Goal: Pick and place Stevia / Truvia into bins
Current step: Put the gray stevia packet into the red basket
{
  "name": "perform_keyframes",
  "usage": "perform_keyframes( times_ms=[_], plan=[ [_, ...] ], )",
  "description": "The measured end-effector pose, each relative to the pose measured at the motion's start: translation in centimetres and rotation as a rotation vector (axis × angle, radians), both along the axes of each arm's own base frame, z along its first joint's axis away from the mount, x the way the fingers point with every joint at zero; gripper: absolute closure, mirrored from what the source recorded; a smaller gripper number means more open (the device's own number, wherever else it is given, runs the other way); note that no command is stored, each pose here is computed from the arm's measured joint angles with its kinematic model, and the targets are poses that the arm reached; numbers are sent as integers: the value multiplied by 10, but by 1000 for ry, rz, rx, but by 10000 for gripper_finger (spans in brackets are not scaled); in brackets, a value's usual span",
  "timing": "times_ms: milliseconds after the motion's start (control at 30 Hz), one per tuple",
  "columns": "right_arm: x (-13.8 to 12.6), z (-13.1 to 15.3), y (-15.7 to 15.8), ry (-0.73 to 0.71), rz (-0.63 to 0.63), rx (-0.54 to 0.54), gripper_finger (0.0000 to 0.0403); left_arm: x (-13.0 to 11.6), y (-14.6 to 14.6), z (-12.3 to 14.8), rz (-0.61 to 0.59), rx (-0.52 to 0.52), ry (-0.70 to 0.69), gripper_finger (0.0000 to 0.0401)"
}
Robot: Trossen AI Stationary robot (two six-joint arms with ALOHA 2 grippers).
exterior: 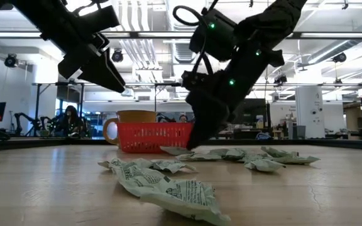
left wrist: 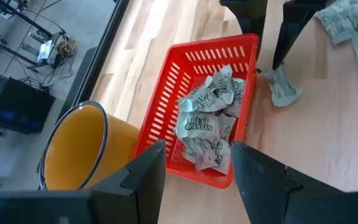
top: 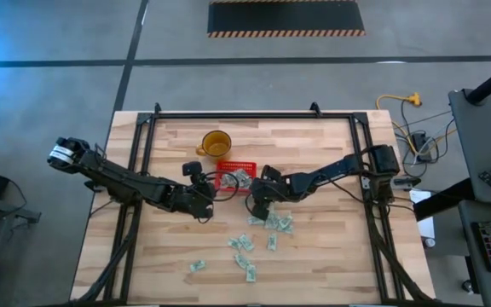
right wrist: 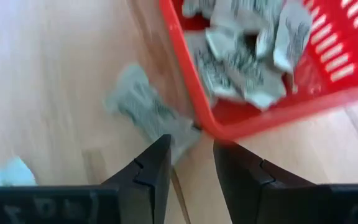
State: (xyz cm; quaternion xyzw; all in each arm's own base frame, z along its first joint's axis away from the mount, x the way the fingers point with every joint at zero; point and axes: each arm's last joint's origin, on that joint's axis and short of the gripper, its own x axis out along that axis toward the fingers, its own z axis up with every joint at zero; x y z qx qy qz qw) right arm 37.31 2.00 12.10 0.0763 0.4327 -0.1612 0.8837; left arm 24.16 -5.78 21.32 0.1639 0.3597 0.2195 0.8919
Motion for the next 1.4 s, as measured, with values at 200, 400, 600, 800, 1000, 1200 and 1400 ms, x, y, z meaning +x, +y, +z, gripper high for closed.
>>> perform_keyframes(
  times_ms=[200,400,600,800,1000,1200,1400],
  plan=[
    [5,-4,0,-34,0,1,289,-2,1,-5,0,6,15,236],
    [5,-3,0,-46,-14,12,287,-4,1,-9,2,11,26,236],
    [1,-6,0,-2,-17,11,287,-4,1,-8,1,8,19,236],
    [-2,-7,-2,38,-25,8,295,-3,1,-7,0,6,10,236],
    [-7,-6,-5,120,-51,11,301,-3,1,-7,0,6,10,236],
    [-9,-5,-5,174,-11,-8,309,-3,1,-7,0,6,10,236],
    [-11,-7,-2,213,69,26,355,-3,1,-7,0,6,10,236]
  ],
)
